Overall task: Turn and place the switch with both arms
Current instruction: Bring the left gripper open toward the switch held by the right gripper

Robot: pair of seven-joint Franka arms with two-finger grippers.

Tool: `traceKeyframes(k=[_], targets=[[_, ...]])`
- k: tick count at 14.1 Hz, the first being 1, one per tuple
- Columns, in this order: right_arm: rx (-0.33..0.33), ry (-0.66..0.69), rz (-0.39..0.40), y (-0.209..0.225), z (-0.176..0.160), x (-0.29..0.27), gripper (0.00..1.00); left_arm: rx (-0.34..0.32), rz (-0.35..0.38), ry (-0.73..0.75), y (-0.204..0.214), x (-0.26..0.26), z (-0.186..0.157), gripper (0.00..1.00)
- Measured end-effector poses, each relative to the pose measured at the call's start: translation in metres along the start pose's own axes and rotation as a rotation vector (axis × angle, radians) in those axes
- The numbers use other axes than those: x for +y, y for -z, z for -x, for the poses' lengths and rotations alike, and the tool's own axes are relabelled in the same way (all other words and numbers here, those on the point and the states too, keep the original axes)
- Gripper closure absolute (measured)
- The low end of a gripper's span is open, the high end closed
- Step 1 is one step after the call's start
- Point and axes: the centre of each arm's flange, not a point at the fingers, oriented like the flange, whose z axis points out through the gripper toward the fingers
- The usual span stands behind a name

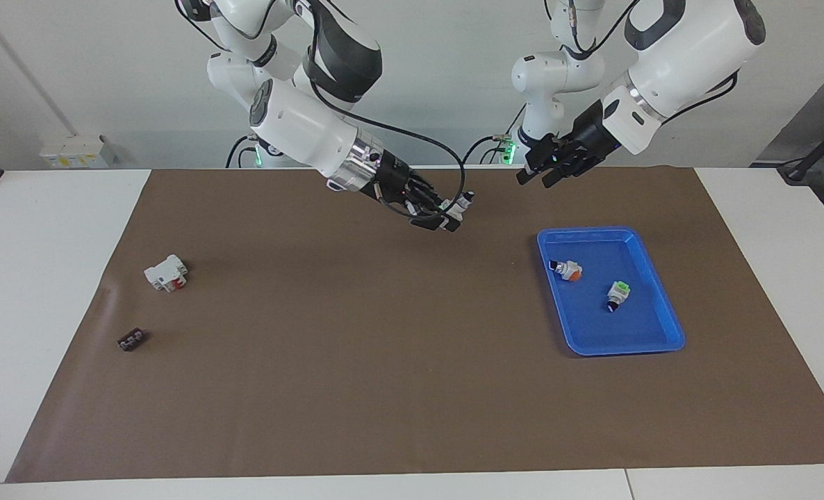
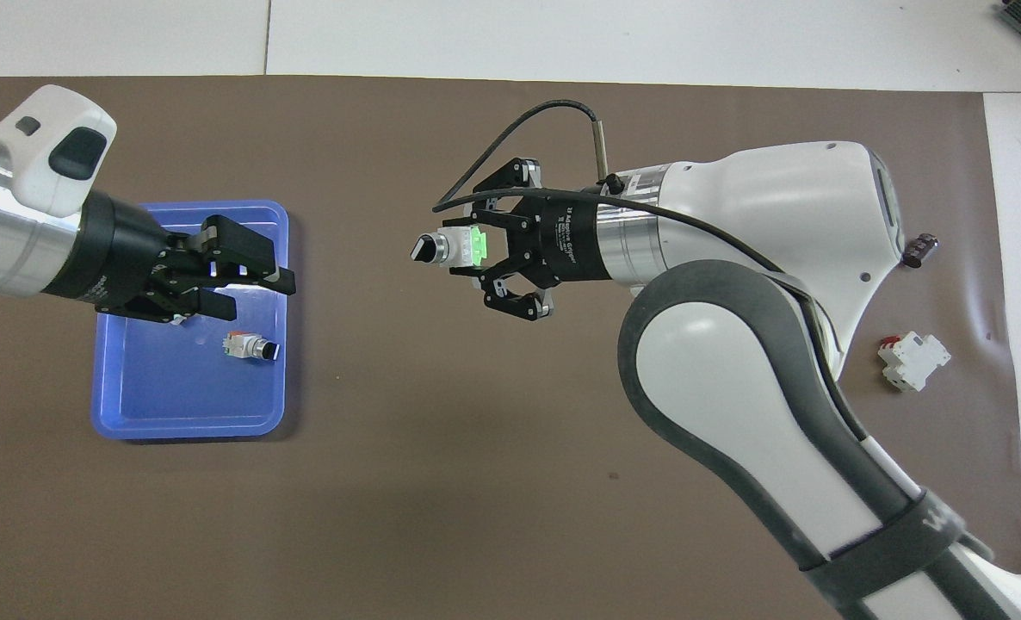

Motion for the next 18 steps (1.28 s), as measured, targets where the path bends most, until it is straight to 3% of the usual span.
traceKeyframes(k=[6, 8, 14, 18], targets=[[-0.001, 0.002, -0.002, 0.001, 0.001, -0.001, 0.57, 0.047, 0.173, 0.295, -0.017, 0.042, 0.015, 0.45], [-0.001, 0.002, -0.002, 0.001, 0.001, -0.001, 0.57, 0.048, 0.219, 0.400, -0.015, 0.045, 0.013, 0.54], [0.004, -0.001, -0.015, 0.006, -0.002, -0.003, 0.57, 0.076, 0.323, 0.708, -0.036, 0.063, 0.019, 0.61], [0.006, -0.005, -0.020, 0.008, -0.005, -0.005, 0.57, 0.087, 0.344, 0.772, -0.039, 0.062, 0.021, 0.66]])
